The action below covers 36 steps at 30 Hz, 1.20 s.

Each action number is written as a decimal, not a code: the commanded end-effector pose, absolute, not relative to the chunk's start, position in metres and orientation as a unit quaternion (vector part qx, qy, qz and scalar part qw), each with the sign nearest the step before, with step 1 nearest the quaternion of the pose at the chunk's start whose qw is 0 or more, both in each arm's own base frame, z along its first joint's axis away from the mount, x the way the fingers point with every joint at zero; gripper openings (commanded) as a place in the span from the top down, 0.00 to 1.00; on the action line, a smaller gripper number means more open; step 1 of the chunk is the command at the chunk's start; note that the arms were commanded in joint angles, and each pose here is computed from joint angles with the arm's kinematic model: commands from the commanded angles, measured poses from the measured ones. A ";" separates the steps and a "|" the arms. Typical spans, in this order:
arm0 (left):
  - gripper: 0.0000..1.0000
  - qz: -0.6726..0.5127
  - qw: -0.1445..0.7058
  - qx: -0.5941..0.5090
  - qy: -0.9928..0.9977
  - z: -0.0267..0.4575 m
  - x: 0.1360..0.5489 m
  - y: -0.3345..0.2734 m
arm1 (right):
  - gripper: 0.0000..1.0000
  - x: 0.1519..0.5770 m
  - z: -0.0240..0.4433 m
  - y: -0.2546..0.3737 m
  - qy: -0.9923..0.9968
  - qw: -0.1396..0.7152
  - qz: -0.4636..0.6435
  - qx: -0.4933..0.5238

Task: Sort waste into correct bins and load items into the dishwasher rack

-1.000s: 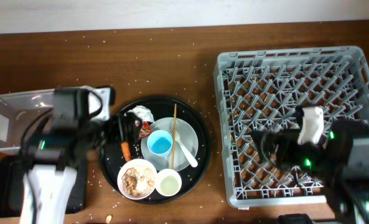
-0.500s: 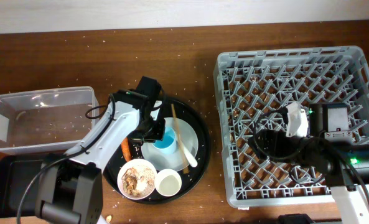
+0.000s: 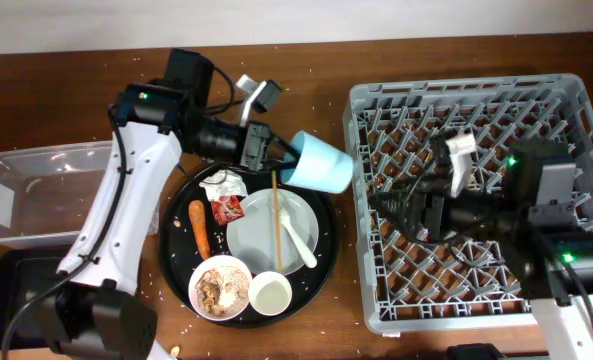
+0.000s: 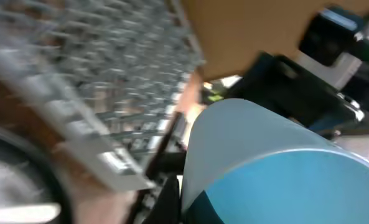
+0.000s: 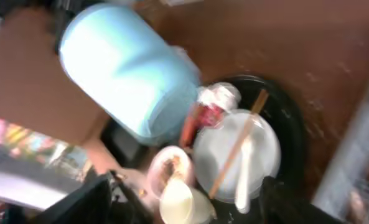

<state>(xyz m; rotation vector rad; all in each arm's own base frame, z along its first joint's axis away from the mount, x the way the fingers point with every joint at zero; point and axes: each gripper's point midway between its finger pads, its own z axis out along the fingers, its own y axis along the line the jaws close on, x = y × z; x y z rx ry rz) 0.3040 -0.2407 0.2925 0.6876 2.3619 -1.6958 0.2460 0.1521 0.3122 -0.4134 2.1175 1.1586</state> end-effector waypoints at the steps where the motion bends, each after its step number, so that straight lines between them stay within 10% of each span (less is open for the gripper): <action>1: 1.00 -0.640 0.072 0.277 0.714 0.329 0.277 -0.265 | 0.23 0.234 0.337 0.183 0.753 0.322 0.525 -0.230; 11: 0.93 -0.640 0.067 0.282 0.712 0.328 0.273 -0.269 | 0.49 0.233 0.361 0.182 0.719 0.374 0.522 -0.266; 13: 0.02 -0.639 0.067 0.282 0.713 0.328 0.273 -0.269 | 0.50 0.233 0.367 0.167 0.723 0.396 0.509 -0.248; 24: 0.01 -0.363 0.133 0.134 0.912 0.268 0.329 -0.175 | 0.55 0.194 0.222 -0.062 0.911 0.248 0.086 0.317; 31: 0.01 -0.263 0.212 0.109 0.935 0.295 0.321 -0.138 | 0.54 0.157 0.168 -0.119 0.904 0.068 -0.030 0.422; 36: 0.01 -0.246 0.205 0.103 0.942 0.291 0.317 -0.132 | 0.11 0.196 0.136 -0.104 0.921 0.029 0.083 0.380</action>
